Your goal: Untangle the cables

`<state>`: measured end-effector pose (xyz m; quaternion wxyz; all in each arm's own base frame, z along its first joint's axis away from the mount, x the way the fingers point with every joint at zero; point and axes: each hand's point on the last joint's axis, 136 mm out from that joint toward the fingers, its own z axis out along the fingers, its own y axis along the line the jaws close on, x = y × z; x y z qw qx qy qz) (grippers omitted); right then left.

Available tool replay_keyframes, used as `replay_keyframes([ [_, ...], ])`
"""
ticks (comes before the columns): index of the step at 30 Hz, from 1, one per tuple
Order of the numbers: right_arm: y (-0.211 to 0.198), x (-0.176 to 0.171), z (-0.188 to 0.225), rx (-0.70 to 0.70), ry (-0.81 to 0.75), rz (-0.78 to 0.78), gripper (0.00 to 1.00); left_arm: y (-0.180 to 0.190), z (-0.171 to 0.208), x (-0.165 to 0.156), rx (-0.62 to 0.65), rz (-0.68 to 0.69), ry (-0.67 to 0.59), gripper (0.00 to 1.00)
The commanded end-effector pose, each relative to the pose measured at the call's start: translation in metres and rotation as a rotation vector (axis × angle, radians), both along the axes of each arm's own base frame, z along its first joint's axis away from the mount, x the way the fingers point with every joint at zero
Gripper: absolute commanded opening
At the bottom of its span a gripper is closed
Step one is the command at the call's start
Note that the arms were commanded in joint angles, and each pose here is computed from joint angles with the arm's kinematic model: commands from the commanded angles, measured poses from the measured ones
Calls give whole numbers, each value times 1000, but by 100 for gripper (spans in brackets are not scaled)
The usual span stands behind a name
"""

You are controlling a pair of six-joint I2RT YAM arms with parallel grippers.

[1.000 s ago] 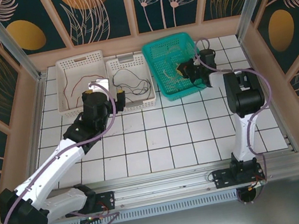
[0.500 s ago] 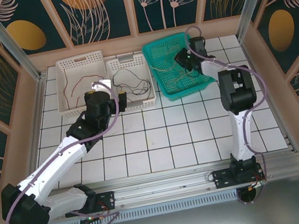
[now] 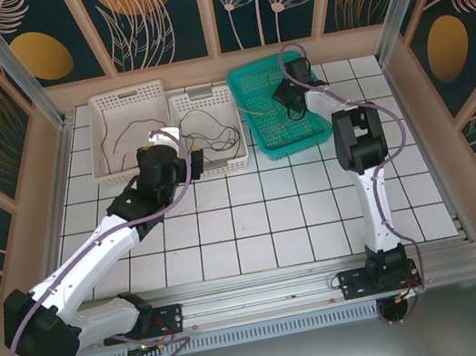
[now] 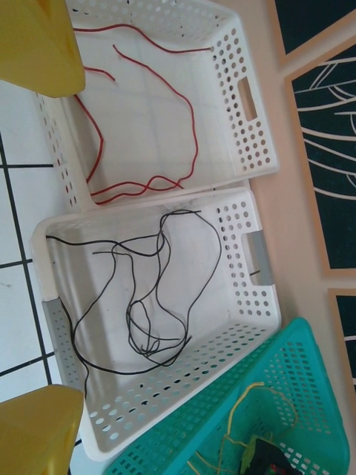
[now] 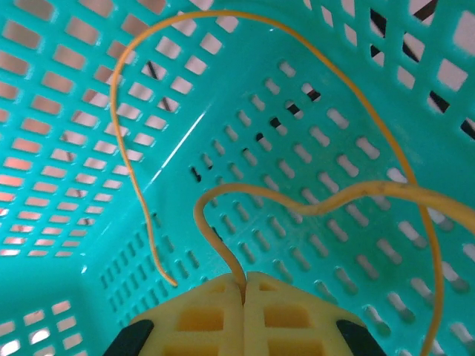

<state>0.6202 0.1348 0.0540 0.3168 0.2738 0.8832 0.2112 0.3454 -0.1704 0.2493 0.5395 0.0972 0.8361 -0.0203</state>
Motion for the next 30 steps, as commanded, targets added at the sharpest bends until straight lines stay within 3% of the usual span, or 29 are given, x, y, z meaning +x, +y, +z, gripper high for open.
replay_keyframes([
  [1,-8,0,-16,-94,52,-13,0,-5,18,5,-28,-7,-21,98],
  [13,-17,11,-30,-268,89,-43,0,-10,14,5,-29,-26,2,98],
  [20,-3,11,11,-305,20,-2,1,-13,11,6,-28,-36,15,98],
  [27,2,7,42,-300,-23,23,28,-14,8,6,-25,-43,26,98],
  [30,3,6,54,-296,-40,25,33,-15,7,6,-24,-45,29,98],
])
